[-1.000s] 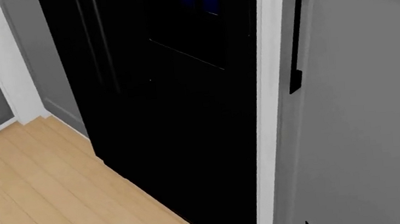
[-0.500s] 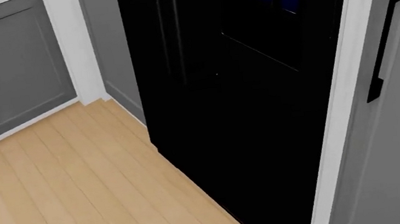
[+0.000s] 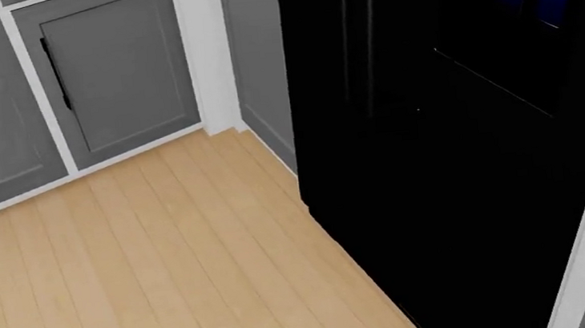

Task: Navigate to the hood.

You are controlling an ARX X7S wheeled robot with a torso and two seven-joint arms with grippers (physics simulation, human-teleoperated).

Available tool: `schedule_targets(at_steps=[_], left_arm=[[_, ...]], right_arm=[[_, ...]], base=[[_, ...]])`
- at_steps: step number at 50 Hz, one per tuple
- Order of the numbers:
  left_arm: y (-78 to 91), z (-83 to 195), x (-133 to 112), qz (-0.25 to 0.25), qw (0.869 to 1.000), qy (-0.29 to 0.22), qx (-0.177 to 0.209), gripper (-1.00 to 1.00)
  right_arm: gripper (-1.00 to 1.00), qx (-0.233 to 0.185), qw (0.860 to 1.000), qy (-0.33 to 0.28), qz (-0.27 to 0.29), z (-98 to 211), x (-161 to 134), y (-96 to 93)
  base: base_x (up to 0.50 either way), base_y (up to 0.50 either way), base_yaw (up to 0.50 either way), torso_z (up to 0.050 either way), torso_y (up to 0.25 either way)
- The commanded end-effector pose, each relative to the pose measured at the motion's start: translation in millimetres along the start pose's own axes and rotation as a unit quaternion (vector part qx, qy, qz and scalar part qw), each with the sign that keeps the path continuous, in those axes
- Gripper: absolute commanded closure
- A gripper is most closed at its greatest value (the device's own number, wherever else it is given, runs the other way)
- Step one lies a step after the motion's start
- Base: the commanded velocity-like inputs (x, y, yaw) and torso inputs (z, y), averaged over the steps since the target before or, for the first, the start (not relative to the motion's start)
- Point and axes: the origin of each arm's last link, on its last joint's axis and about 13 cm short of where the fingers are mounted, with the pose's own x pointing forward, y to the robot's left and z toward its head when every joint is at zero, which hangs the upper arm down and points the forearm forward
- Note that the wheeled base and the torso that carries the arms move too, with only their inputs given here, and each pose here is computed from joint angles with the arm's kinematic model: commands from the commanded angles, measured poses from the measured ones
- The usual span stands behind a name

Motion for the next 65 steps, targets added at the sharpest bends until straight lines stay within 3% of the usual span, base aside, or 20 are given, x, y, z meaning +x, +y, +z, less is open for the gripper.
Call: schedule_targets(at_steps=[1,65], left_arm=[[-0.2,-0.2,0.5,0.003,1.000,0.000,0.000,-1.00],[-1.9,1.3,-1.3,-0.008,1.000,-0.003,-0.002,-1.00]], right_arm=[[-1.00,0.001,1.000,-0.001,0.000,0.1,-0.1,-0.3],[-1.00,0.001,1.000,0.002,0.007,0.6,-2.2,-1.3]], base=[[0.01,0.02,0.50,0.000,0.000],[0.01,0.03,0.50,0.000,0.000]])
